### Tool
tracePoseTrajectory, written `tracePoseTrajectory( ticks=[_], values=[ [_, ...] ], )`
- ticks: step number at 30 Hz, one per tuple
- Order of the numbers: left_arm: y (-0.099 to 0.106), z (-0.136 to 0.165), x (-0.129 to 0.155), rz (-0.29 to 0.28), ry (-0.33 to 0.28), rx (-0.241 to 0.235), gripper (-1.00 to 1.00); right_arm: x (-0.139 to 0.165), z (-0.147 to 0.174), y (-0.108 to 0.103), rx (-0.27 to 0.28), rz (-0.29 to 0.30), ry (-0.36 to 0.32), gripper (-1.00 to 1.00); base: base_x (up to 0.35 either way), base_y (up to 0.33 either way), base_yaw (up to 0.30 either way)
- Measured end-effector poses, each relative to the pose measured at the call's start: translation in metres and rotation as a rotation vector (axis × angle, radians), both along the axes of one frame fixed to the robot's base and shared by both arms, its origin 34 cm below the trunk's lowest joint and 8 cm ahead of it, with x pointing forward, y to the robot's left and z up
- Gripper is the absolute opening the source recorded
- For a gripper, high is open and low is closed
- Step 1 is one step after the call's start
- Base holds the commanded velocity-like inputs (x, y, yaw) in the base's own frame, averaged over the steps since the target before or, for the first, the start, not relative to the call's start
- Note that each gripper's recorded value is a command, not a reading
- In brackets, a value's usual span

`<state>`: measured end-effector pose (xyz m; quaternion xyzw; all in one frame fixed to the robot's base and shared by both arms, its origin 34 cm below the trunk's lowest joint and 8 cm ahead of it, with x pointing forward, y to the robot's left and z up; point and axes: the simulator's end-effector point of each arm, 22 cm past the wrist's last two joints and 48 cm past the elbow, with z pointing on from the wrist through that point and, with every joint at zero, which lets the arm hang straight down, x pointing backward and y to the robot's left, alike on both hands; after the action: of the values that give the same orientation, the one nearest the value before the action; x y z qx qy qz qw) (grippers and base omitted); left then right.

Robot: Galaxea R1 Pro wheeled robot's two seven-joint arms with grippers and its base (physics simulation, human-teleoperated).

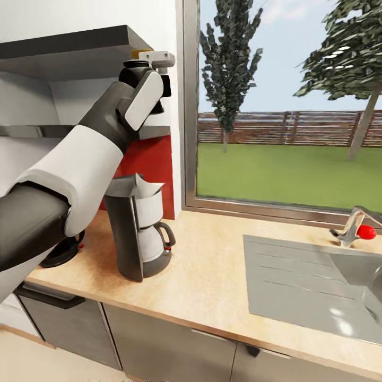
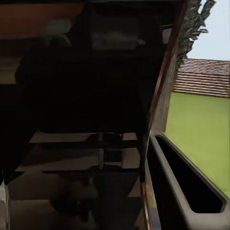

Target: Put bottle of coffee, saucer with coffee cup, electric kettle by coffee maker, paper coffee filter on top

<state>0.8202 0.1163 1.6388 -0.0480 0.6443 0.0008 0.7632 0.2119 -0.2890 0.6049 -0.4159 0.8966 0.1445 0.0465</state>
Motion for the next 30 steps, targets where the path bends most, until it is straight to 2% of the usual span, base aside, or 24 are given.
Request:
tracePoseTrajectory(
  ticks=[10,13,18,23,26,28,30],
  values=[
    [-0.002,0.0,0.0,-0.01,0.001,0.001,-1.0,-0.001,0.0,0.0,0.0,0.004,0.001,1.0,0.0,-0.303,0.265],
    [-0.008,0.0,0.001,-0.036,0.001,0.005,-1.0,-0.001,0.0,0.0,0.0,0.005,0.001,1.0,0.0,-0.271,0.195],
    [-0.034,0.0,0.0,-0.15,-0.003,0.024,-1.0,-0.001,0.0,0.0,0.0,0.005,0.001,1.0,0.0,-0.123,0.096],
    [-0.044,0.0,0.0,-0.192,-0.003,0.037,-1.0,-0.001,0.0,0.0,-0.001,0.005,0.002,1.0,0.0,-0.086,0.019],
    [-0.062,-0.01,-0.002,-0.274,0.039,0.063,-1.0,-0.001,0.0,0.0,-0.001,0.005,0.001,1.0,0.0,-0.159,0.005],
    [-0.067,-0.013,-0.002,-0.295,0.049,0.077,-1.0,-0.001,0.0,0.0,-0.001,0.005,0.002,1.0,0.0,-0.083,0.003],
    [-0.077,-0.016,-0.004,-0.341,0.061,0.086,-1.0,-0.001,0.0,0.0,-0.001,0.004,0.001,1.0,0.0,-0.038,0.001]
  ],
)
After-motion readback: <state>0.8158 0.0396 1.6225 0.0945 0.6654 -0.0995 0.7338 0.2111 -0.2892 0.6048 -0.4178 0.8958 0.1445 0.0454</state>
